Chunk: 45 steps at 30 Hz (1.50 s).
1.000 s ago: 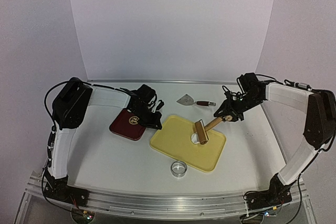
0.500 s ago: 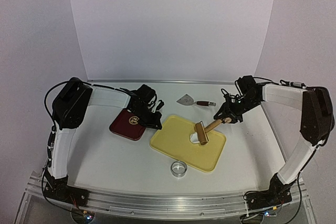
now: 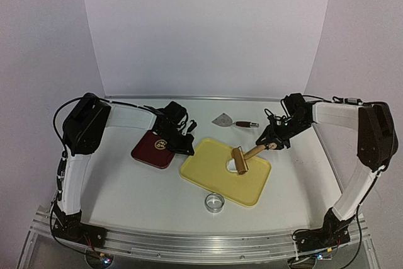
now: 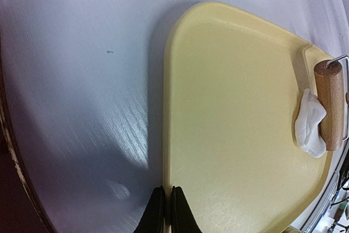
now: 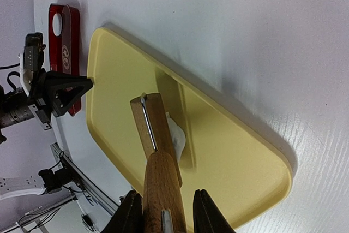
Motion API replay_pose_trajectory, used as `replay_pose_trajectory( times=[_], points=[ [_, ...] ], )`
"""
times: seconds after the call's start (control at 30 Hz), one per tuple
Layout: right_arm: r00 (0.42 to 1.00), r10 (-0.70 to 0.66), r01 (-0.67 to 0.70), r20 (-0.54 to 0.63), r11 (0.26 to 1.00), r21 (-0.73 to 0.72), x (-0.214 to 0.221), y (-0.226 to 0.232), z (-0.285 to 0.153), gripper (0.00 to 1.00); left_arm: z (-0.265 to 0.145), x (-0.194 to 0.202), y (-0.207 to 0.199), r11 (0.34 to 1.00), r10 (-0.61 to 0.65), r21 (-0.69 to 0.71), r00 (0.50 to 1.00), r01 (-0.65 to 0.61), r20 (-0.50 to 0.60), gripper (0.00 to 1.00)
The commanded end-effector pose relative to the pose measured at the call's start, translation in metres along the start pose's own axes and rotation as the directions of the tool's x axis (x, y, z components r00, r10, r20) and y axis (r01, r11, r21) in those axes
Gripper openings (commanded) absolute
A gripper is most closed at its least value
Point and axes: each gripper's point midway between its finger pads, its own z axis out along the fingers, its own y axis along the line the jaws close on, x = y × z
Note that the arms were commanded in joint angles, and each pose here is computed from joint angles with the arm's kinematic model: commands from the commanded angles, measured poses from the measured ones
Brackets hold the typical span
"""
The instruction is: Roll out the dumpling wrappers from the dough
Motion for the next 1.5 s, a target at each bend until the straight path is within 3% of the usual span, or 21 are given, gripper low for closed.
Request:
replay_pose_trajectory(
  times=[0.0, 0.57, 1.0, 1.47],
  points=[
    [0.999, -0.001, 0.008, -0.05, 0.989, 0.148, 0.012, -0.031, 0.025, 0.0, -0.001, -0.014, -0.01, 1.0, 0.014, 0.027, 0.999, -0.015, 0.038, 0.0],
    [0.991, 0.004, 0.046, -0.135, 0.931, 0.361, 0.029, -0.062, 0.064, 0.0, -0.001, -0.011, -0.013, 0.999, 0.011, 0.043, 0.999, -0.012, 0.031, 0.0],
    [0.982, 0.003, 0.1, -0.189, 0.839, 0.536, 0.044, -0.092, 0.076, 0.0, 0.0, -0.006, -0.012, 0.999, 0.011, 0.045, 1.0, -0.012, 0.025, 0.0],
    [0.964, -0.024, 0.173, -0.264, 0.811, 0.559, 0.057, -0.099, 0.096, 0.0, 0.001, -0.01, -0.015, 0.998, 0.005, 0.056, 1.0, -0.007, 0.03, 0.0]
  ],
)
